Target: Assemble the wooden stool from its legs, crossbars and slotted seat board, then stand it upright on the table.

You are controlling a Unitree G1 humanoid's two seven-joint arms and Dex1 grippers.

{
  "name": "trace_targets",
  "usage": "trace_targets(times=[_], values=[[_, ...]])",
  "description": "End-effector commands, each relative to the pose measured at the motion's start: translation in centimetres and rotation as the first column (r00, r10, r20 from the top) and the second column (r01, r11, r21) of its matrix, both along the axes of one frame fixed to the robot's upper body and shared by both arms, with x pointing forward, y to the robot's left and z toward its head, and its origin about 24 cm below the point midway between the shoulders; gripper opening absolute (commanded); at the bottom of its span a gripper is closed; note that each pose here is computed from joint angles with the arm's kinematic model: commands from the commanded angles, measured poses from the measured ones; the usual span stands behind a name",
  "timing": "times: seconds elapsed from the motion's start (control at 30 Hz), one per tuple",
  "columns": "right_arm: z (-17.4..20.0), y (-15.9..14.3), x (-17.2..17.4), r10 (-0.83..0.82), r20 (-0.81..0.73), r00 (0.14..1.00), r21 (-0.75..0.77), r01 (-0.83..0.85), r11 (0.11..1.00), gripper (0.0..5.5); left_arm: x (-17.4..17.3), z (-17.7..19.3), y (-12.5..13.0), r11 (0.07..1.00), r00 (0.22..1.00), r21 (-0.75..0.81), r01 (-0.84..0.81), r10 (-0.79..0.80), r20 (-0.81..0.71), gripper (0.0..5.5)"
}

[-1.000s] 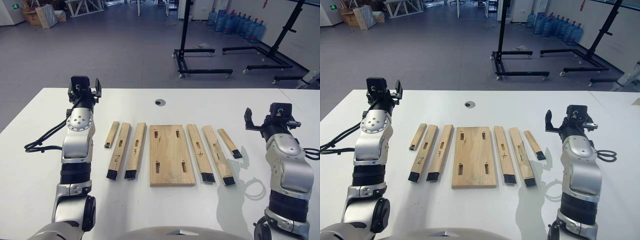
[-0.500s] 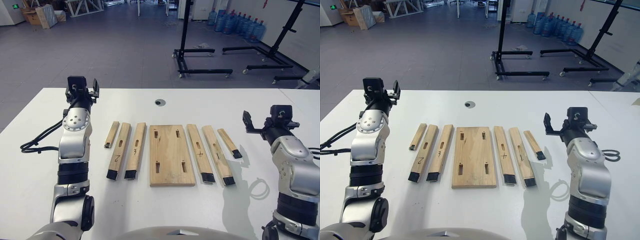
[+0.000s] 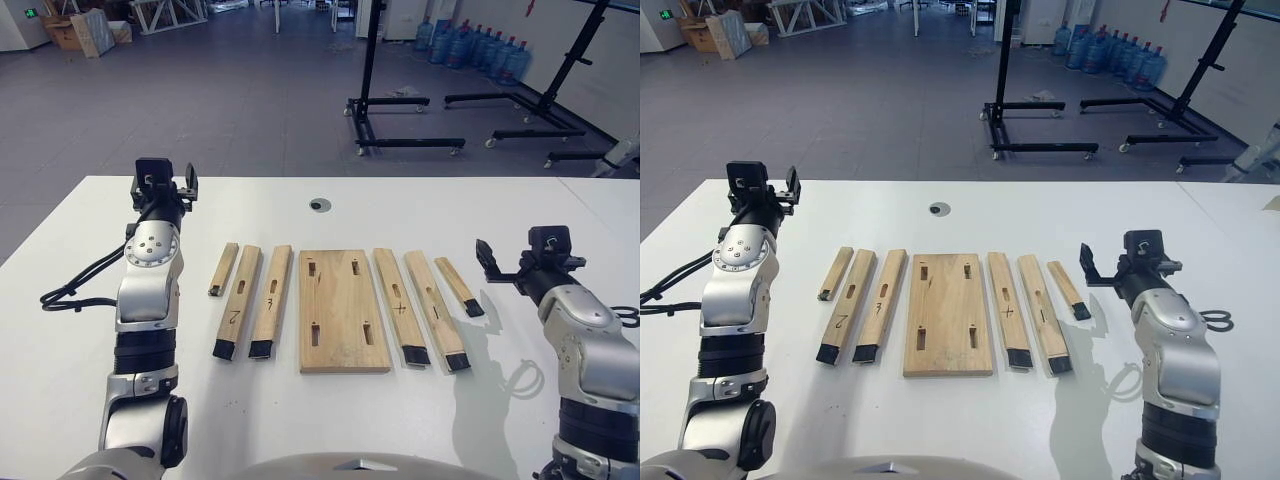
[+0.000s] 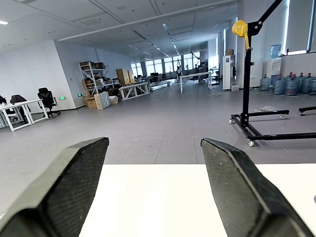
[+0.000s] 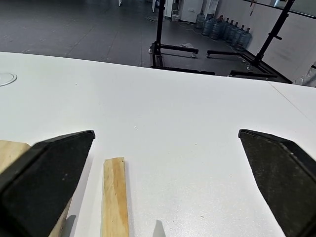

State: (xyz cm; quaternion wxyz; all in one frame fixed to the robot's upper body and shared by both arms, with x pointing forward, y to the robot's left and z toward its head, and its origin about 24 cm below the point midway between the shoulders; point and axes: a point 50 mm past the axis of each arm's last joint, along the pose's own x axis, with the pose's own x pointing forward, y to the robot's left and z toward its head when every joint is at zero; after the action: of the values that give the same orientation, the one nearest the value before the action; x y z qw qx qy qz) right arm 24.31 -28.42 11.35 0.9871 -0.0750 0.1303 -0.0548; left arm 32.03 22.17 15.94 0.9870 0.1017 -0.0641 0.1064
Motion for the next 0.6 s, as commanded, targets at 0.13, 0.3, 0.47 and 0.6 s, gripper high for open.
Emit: trace_targets(times=[0.13,0.3,0.47,0.6], values=[[-1.5,-1.1,0.1,0.153,-0.115,0.982,-0.022,-0.156,0.987,5.36,-0.2,0.1,0.0,1.000,1.000,0.028,-0.003,0.003,0.000,3.42],[-3.7,-2.1,0.6,0.290,-0.219,0.932,0.049,-0.286,0.957,5.36,-0.2,0.1,0.0,1.000,1.000,0.030,-0.006,0.006,0.002,3.42],[-5.3,-2.5,0.5,0.319,-0.251,0.914,0.091,-0.306,0.948,5.36,-0.2,0.2,0.1,0.999,1.000,0.035,-0.011,0.011,0.006,3.42],[-5.5,-1.8,0.6,0.348,-0.238,0.907,0.107,-0.331,0.937,5.36,-0.1,0.2,-0.1,0.999,1.000,0.038,-0.002,0.002,0.006,3.42]])
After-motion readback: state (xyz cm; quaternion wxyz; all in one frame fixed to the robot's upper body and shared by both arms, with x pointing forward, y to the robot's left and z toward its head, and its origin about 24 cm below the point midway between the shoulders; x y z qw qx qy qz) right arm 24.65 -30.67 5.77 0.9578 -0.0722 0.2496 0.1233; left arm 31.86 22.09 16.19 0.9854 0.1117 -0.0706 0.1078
